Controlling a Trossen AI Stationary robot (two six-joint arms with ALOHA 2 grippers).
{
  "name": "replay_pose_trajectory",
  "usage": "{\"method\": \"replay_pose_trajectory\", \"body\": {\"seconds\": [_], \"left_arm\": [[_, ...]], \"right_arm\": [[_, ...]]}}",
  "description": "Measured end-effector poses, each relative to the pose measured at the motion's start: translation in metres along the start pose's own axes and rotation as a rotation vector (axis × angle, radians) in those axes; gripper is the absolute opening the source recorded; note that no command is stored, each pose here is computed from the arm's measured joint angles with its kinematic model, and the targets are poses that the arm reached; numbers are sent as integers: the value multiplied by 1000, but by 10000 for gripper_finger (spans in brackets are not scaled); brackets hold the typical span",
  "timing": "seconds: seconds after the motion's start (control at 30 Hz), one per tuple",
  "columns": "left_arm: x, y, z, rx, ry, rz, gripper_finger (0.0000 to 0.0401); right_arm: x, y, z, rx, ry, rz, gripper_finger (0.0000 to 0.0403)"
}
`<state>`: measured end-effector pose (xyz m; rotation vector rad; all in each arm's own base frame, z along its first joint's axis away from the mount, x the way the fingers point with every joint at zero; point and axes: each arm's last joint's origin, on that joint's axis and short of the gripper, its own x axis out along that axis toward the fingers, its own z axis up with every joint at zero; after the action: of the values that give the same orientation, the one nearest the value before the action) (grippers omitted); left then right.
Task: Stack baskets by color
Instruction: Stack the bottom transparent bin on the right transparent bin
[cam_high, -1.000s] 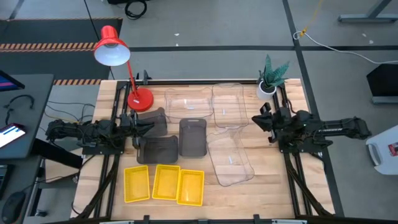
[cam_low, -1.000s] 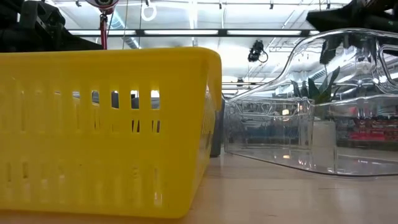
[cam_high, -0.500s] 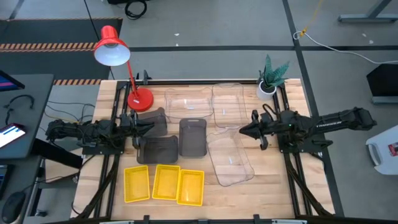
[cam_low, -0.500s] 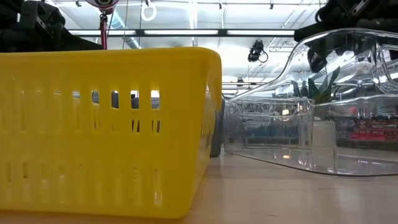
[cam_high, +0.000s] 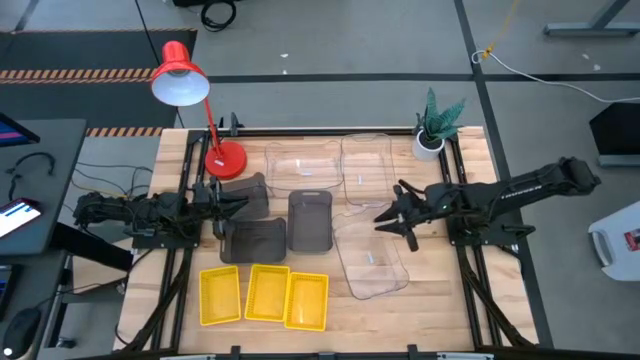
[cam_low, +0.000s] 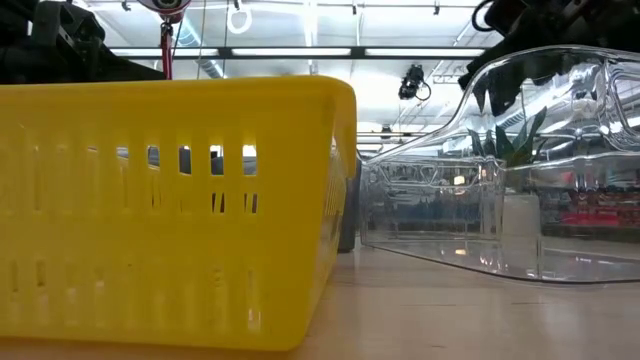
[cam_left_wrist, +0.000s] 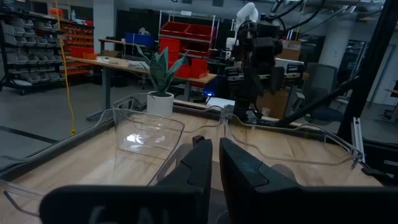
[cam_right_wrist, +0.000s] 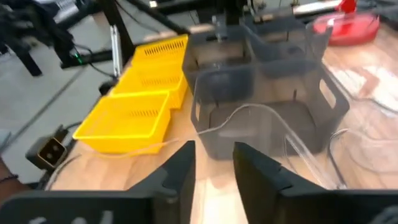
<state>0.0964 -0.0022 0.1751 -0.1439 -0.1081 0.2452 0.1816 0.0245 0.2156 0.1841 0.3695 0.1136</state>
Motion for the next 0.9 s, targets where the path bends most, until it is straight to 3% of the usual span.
{"method": "replay_pose_trajectory", "body": {"seconds": [0.33, 0.73, 0.9], "left_arm": [[0, 0, 0, 0, 0, 0, 33], [0, 0, 0, 0, 0, 0, 33], [0, 0, 0, 0, 0, 1, 30]], "right_arm": [[21, 31, 7, -66, 136, -42, 175], [51, 74, 14, -99, 307, 2, 188], [62, 91, 15, -108, 379, -28, 188]]}}
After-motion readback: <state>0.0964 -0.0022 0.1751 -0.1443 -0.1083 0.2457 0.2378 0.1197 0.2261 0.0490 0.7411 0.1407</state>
